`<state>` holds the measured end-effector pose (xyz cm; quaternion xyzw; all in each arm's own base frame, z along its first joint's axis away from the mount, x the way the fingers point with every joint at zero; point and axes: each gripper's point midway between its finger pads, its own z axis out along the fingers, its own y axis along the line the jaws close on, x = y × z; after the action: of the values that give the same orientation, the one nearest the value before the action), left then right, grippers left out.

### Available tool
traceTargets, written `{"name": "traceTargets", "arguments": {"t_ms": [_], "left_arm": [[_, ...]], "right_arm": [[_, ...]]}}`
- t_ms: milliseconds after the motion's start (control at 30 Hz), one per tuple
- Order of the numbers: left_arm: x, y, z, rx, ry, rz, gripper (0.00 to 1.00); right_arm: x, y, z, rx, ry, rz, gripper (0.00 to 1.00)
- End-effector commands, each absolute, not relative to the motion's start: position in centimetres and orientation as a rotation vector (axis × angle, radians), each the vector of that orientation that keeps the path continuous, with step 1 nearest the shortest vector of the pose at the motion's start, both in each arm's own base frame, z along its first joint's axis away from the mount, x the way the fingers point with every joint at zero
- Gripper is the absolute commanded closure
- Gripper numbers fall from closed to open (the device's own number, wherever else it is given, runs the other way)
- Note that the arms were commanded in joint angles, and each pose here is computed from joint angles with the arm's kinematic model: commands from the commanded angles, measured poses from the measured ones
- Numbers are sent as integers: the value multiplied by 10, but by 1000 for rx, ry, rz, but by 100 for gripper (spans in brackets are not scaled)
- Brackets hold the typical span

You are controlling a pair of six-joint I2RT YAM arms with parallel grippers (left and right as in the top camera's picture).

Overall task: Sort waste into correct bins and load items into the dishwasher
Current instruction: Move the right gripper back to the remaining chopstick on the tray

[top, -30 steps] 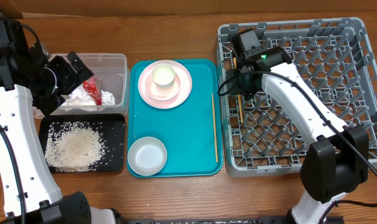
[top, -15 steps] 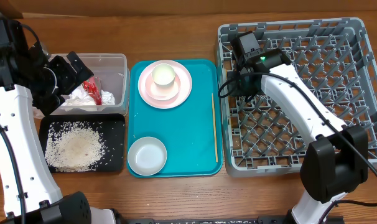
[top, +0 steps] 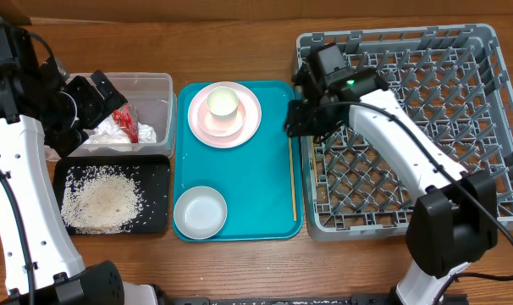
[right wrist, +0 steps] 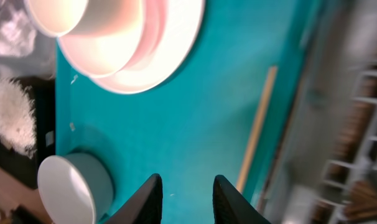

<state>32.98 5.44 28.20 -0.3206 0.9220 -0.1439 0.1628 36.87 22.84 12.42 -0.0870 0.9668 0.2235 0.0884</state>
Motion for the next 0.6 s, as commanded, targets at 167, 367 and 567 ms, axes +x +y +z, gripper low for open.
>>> {"name": "traceTargets", "arguments": {"t_ms": [167,367,567], "left_arm": [[331,55,287,-885,2620,-414,0],[331,55,287,-885,2620,-413,0],[331,55,287,-885,2620,-413,0]], "right_arm": [[349,254,128,-215,2886,554,71],[344,258,122,-180,2844,286,69],[343,255,125,-95,2752,53,67]]}}
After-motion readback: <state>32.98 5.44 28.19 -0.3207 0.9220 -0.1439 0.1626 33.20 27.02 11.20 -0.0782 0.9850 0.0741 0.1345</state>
